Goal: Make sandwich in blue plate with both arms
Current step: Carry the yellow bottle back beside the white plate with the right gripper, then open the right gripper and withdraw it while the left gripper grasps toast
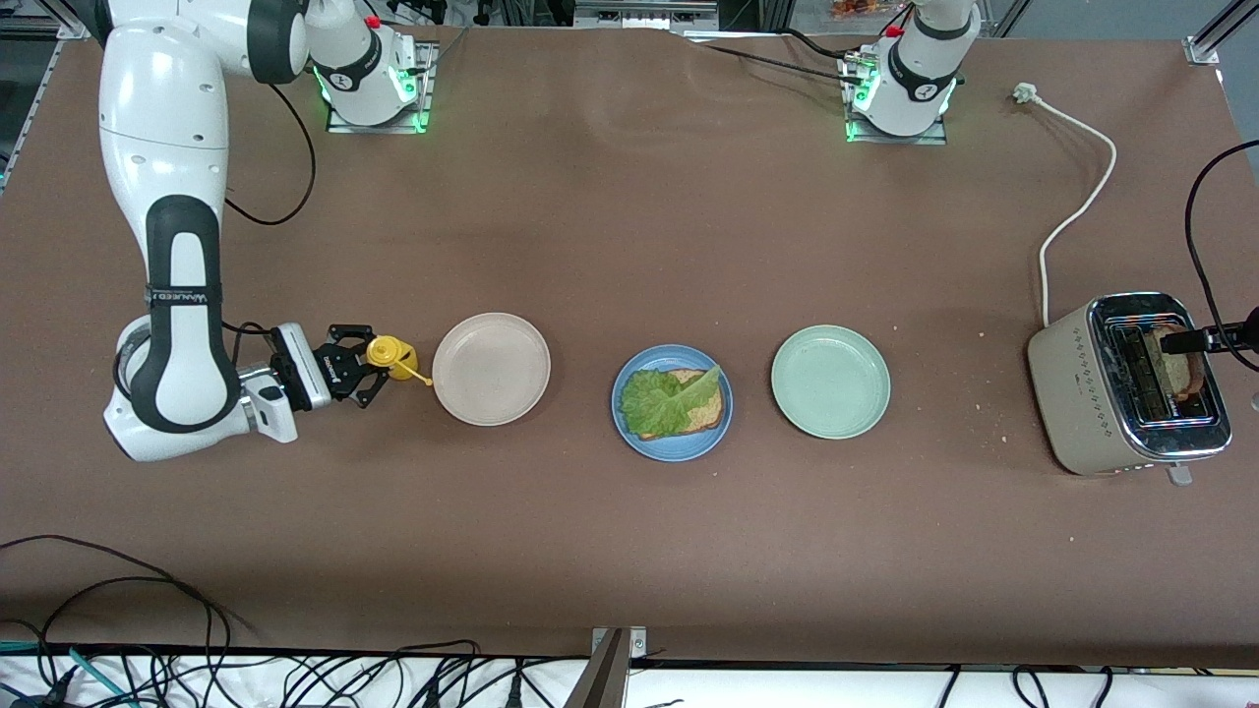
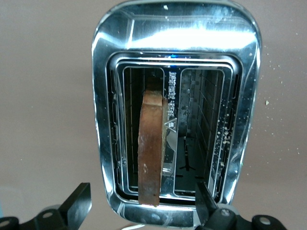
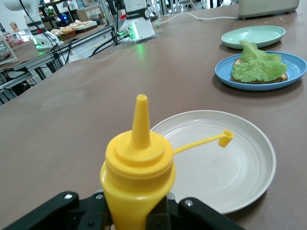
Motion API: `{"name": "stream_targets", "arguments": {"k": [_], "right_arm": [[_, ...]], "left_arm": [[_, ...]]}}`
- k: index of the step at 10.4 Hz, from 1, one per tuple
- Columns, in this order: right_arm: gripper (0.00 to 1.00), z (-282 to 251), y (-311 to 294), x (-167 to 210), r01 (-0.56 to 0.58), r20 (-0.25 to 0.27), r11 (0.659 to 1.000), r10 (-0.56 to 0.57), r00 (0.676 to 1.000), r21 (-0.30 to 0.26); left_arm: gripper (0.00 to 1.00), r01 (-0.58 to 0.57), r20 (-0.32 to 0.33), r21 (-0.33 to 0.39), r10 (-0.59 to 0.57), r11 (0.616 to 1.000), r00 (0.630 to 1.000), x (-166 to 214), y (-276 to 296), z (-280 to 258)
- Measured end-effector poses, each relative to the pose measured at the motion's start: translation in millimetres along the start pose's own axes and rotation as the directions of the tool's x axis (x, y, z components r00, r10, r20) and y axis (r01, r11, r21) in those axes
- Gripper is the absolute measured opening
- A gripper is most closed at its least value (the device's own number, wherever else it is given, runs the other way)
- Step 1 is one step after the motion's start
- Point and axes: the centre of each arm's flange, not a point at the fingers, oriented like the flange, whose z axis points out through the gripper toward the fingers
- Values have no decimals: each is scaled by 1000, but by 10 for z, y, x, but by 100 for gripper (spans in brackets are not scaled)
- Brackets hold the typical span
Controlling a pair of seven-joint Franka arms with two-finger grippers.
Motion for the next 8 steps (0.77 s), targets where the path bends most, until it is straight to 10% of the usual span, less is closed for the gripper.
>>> {"name": "stream_targets", "arguments": {"k": [4,6,8], "right_arm": [[22,17,-79,-196,26,-40,1000,-26,999,3],[45,30,-74,-194,26,-43,1000,-26,999,4],[72,2,-89,-214,23,-44,1000,-23,999,-1]], "left_arm": [[83,1,5,-1,-1,1000,1000,50,-20,115],[74,1,8,-2,-1,1000,1000,59,-24,144],[45,0,6,-2,0,1000,1000,62,-22,133]]}}
